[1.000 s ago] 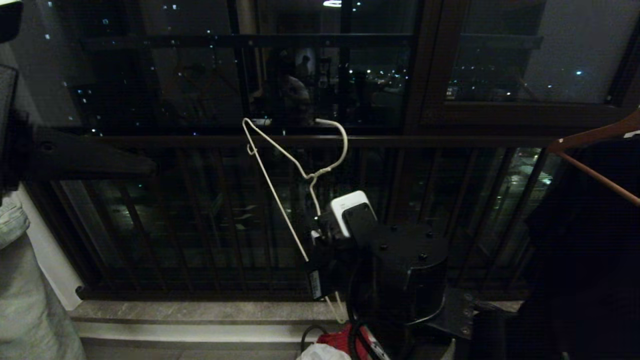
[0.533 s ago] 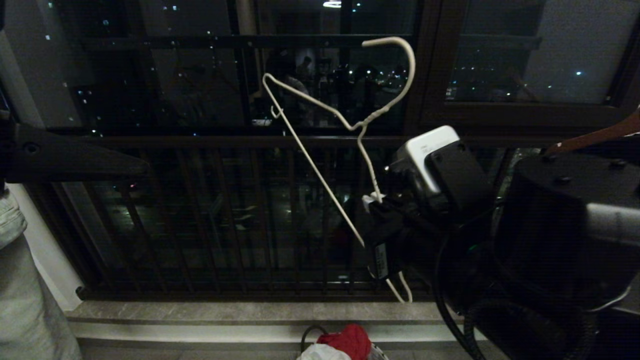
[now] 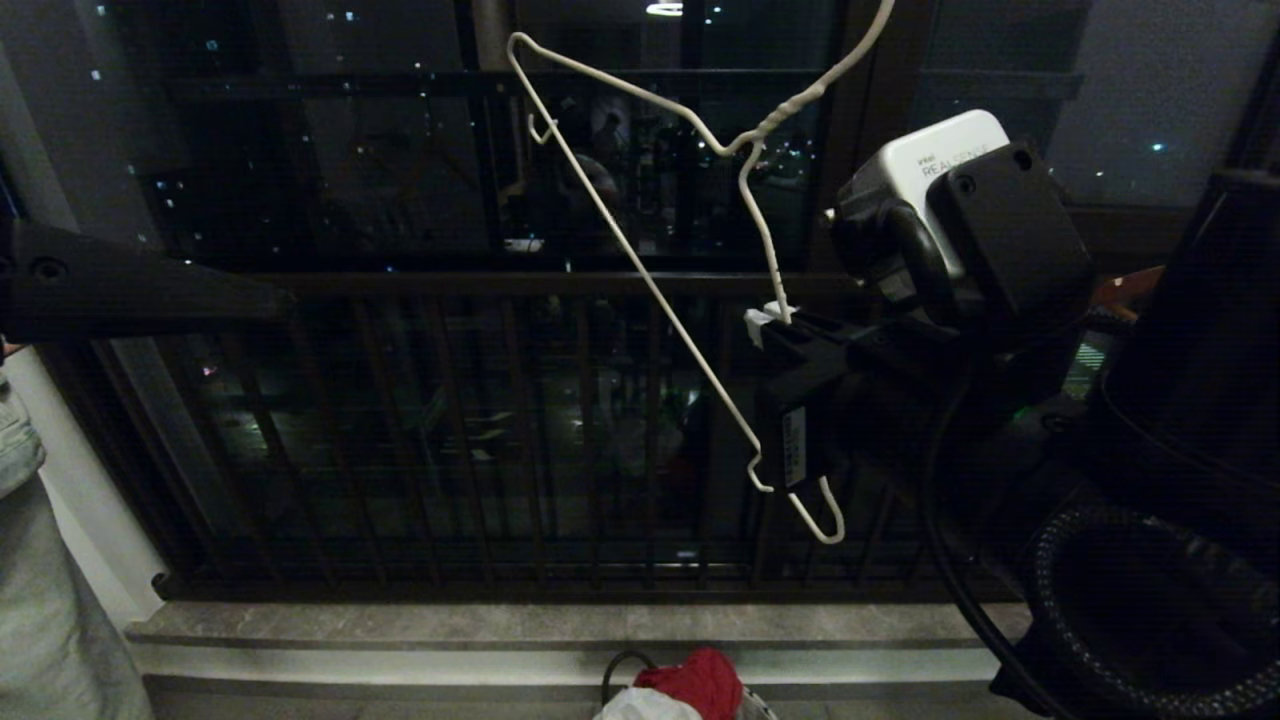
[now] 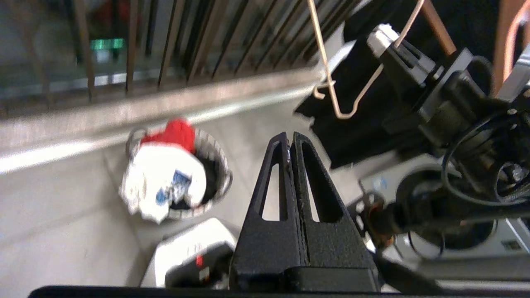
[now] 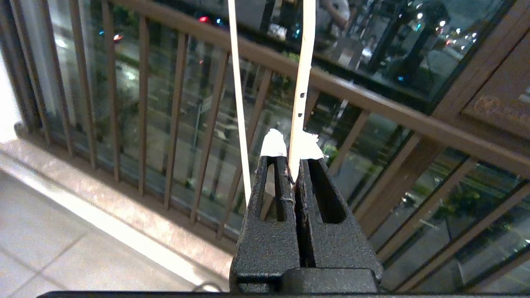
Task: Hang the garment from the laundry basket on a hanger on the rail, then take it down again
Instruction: Hang the clothes rack on the clothesline
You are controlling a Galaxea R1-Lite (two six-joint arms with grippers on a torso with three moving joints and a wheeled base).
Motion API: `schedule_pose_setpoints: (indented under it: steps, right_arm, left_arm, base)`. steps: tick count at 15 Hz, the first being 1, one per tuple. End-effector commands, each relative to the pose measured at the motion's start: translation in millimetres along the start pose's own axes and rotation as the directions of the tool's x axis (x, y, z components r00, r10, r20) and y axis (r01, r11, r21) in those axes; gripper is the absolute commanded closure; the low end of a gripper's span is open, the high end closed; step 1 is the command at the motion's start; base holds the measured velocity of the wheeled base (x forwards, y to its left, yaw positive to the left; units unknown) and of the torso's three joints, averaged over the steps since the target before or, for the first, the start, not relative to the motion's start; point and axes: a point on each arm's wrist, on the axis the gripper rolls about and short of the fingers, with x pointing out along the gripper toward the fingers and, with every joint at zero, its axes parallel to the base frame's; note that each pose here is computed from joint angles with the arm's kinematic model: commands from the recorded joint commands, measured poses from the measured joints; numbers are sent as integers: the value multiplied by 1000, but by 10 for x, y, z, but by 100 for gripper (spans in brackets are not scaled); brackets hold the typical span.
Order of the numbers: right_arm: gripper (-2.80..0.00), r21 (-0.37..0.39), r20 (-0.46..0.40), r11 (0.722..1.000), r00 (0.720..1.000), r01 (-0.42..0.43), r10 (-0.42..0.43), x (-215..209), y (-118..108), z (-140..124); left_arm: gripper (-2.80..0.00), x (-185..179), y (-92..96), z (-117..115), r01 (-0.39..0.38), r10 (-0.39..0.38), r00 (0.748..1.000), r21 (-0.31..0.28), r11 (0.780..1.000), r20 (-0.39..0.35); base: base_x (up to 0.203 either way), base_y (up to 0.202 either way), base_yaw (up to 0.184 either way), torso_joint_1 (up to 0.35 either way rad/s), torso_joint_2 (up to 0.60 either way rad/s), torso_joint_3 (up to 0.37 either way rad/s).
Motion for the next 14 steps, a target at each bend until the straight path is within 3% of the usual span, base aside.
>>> schedule_pose_setpoints:
  steps: [1, 14]
  right_arm:
    - [0, 3, 10, 1000, 1000, 7, -8, 58, 25, 41]
    - [0, -78, 3, 995, 999, 54, -54, 534, -43, 17]
  left_arm:
    - [0, -23, 3, -25, 12, -13, 1000, 4, 1000, 28]
    - [0, -127, -26, -39, 25, -26, 998, 15, 1000, 57]
  base:
    - [0, 0, 0, 0, 0, 0]
    - [0, 0, 0, 0, 0, 0]
